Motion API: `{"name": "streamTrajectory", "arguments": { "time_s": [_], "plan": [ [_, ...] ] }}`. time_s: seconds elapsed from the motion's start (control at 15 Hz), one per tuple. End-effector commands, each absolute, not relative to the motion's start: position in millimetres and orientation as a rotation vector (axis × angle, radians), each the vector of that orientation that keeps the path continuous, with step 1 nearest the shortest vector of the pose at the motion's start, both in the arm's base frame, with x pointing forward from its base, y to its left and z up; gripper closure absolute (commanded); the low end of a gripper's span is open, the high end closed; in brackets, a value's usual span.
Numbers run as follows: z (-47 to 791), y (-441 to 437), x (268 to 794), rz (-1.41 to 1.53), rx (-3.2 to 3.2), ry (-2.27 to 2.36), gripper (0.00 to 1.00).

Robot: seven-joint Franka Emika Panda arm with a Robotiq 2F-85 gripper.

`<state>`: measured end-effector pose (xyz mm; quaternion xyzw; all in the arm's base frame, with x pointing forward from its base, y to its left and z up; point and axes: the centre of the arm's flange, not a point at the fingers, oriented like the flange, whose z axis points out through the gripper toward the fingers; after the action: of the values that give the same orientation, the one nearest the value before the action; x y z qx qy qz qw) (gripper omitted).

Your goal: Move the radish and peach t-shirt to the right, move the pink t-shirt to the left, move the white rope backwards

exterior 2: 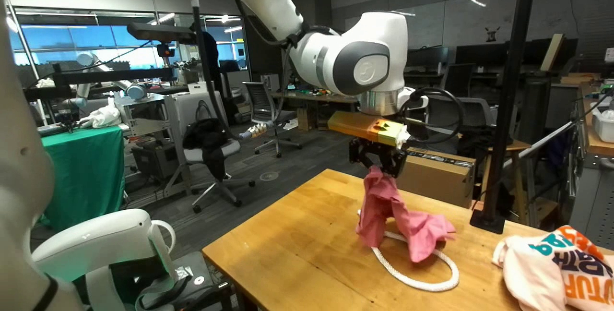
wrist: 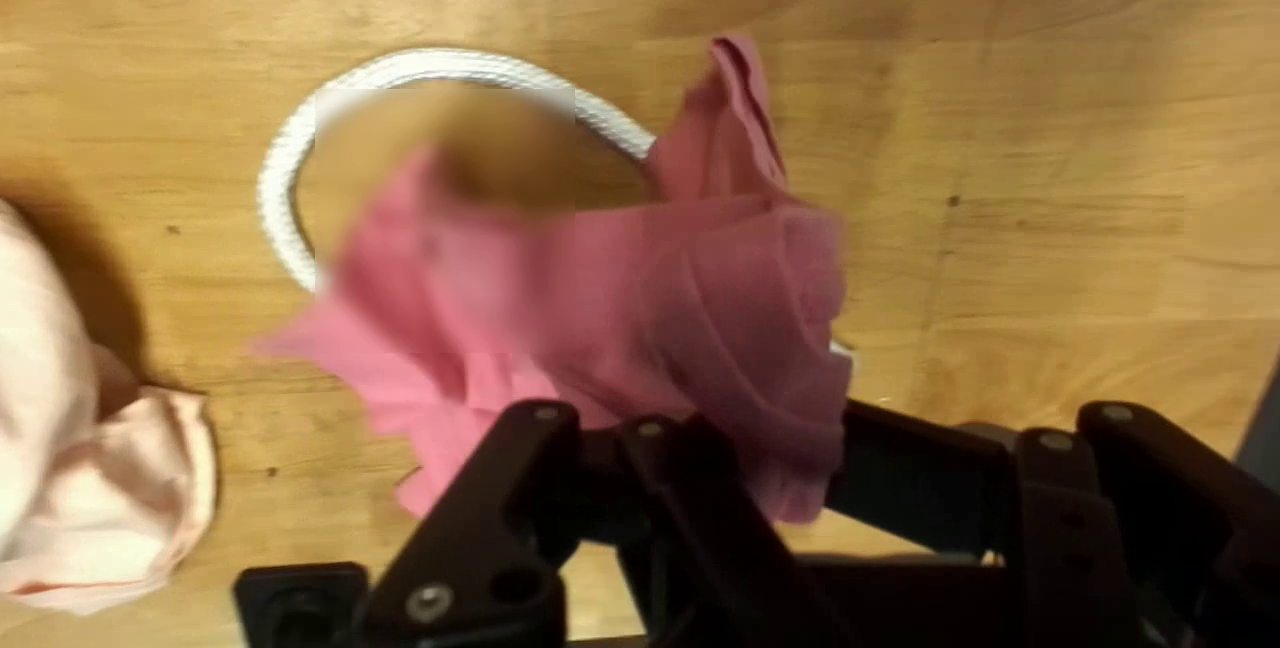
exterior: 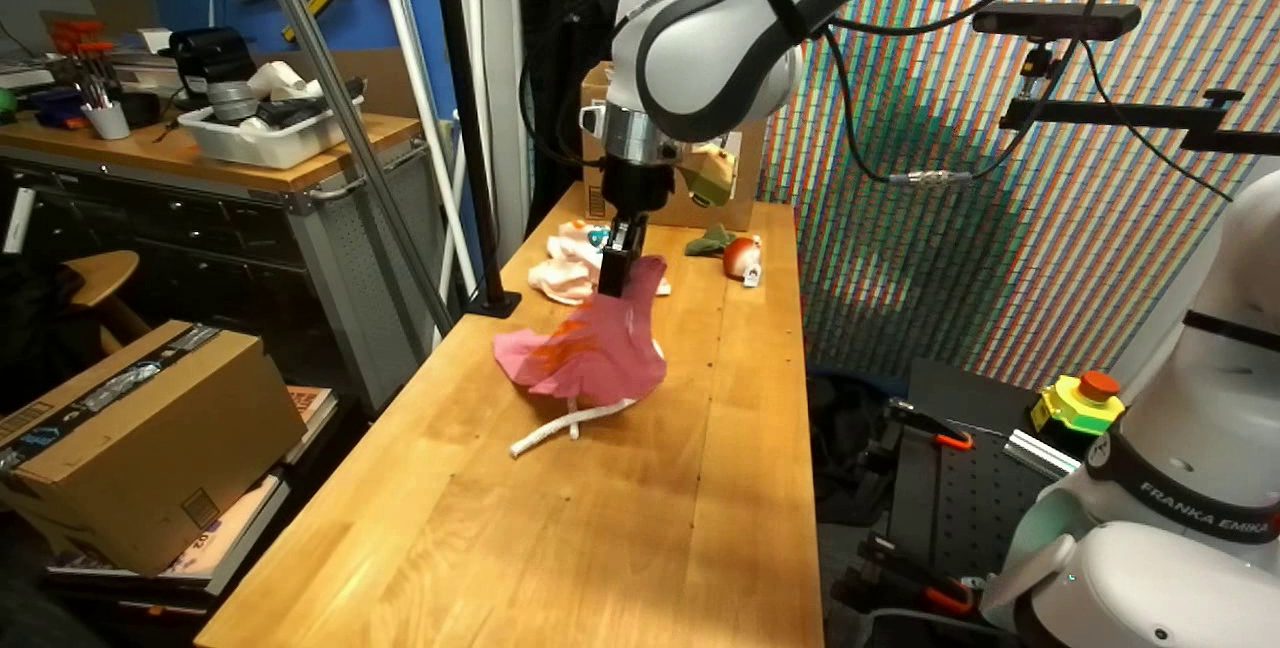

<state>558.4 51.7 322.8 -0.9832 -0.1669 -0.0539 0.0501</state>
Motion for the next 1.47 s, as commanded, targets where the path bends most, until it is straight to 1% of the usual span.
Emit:
{"name": "streamTrajectory", "arguments": {
  "time_s": [0.0, 0.67, 1.4],
  "plan": [
    [347.7, 60.6, 548.5, -0.032, -2.843, -0.630, 1.00],
    [339.0, 98.8, 506.1, 0.324, -2.569, -0.832, 1.00],
    [308.9, 177.1, 467.5, 0.395, -2.365, -0.797, 1.00]
  ]
}}
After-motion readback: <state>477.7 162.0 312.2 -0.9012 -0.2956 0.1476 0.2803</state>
